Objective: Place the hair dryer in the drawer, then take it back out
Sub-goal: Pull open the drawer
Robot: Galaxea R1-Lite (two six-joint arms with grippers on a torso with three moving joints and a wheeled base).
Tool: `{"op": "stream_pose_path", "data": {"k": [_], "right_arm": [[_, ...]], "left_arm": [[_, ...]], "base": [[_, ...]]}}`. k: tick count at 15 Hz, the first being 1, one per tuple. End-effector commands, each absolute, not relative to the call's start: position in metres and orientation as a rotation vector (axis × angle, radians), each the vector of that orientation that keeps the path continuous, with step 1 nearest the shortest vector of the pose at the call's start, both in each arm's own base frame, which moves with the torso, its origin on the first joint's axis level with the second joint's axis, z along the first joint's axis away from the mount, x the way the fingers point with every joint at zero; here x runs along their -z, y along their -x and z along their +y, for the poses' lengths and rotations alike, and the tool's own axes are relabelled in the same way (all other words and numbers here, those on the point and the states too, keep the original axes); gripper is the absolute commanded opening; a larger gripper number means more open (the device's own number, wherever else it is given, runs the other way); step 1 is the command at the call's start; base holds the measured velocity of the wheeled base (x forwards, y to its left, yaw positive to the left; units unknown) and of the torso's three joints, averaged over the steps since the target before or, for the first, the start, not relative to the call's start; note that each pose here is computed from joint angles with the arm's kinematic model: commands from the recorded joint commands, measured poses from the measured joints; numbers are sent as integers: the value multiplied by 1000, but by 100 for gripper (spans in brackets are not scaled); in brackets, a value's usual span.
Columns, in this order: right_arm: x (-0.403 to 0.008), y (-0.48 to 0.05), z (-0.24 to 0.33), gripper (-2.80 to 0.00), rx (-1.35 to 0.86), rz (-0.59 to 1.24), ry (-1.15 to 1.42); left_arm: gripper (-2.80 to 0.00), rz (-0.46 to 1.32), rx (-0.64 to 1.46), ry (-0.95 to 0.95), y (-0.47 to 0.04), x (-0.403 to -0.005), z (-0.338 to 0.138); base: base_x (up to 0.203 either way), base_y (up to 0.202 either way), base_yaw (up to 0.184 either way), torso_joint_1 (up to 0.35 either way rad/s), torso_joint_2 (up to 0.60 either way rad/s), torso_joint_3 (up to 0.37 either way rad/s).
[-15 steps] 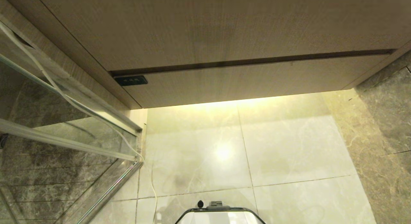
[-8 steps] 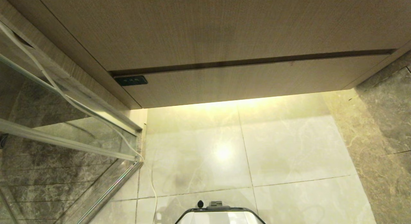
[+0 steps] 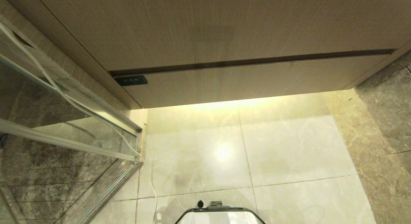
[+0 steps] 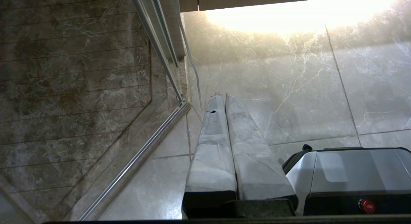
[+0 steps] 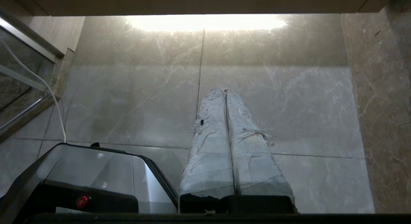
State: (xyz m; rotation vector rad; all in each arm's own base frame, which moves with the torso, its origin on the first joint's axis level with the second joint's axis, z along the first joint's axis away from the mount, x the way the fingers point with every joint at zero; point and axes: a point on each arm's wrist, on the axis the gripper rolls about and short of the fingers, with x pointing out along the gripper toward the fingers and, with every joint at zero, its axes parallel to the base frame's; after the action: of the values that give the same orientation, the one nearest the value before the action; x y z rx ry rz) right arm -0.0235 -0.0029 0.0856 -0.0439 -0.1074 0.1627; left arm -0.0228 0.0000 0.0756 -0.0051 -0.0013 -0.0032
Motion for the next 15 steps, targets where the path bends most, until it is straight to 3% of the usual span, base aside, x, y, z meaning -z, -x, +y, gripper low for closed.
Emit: {"op": "stream_pose_path", "data": {"k": [1, 9, 15], "right_arm": [[-92, 29, -4, -280, -165, -166, 47], [-221, 118, -16, -280, -148, -301, 65], [-348, 9, -1, -280, -194, 74, 118]], "left_arm": [[-280, -2, 3, 6, 23, -76, 0], [-280, 0, 3, 6, 23, -75, 0], [-280, 0, 2, 6, 23, -75, 0]], "base": [[0, 0, 0, 0, 0, 0], [0, 0, 0, 0, 0, 0], [0, 0, 0, 0, 0, 0]]}}
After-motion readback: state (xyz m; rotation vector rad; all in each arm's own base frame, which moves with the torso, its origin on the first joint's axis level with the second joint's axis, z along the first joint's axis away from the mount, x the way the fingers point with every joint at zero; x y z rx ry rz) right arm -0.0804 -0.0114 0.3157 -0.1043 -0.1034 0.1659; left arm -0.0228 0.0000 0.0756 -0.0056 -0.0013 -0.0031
